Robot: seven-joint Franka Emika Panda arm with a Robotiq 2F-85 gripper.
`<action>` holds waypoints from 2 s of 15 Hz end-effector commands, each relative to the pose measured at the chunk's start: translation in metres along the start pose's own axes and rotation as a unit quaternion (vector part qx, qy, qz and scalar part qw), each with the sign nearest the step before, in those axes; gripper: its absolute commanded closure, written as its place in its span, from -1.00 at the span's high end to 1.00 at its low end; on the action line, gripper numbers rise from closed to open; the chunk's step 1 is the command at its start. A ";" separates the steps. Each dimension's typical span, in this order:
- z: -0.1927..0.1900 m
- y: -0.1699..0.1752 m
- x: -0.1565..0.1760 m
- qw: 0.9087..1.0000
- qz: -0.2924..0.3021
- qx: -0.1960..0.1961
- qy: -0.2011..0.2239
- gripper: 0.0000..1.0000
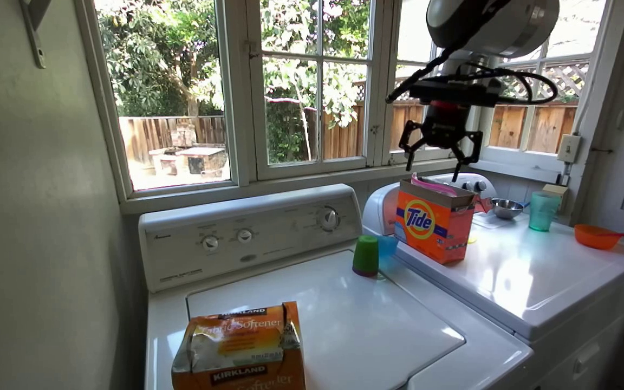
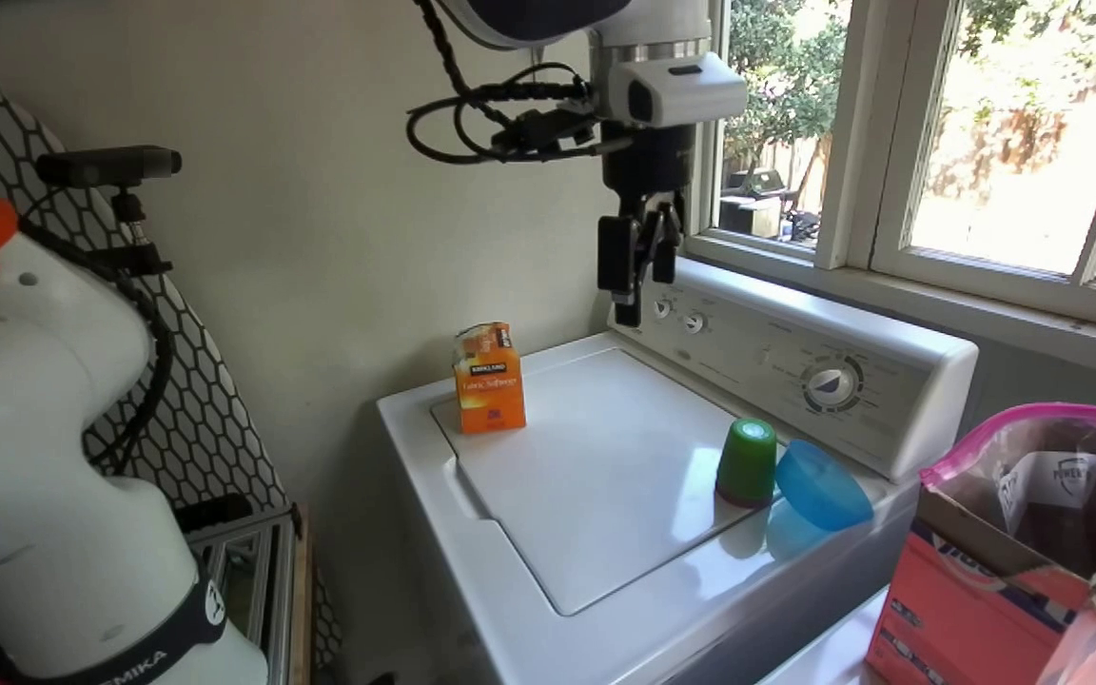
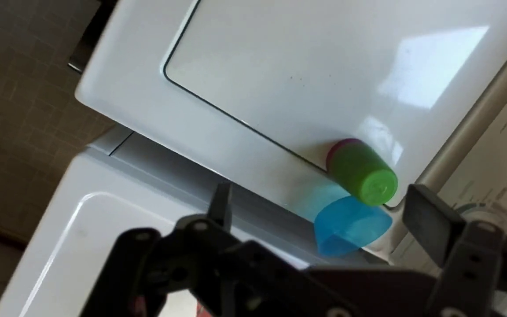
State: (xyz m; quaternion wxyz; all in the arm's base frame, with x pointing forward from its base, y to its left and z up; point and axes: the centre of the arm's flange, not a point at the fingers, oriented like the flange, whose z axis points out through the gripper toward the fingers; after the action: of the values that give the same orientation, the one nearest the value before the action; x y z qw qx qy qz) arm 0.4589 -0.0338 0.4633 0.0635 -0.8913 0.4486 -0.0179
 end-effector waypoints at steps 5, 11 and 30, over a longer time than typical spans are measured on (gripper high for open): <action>0.050 -0.051 0.085 0.986 0.162 -0.025 -0.036 1.00; 0.041 -0.029 0.066 0.991 0.130 -0.021 -0.021 1.00; 0.148 -0.099 0.217 0.948 0.281 -0.090 -0.119 1.00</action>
State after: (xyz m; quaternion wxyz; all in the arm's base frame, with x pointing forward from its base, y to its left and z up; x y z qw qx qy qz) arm 0.6376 -0.1375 0.3434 0.0586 -0.7506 0.6485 0.1122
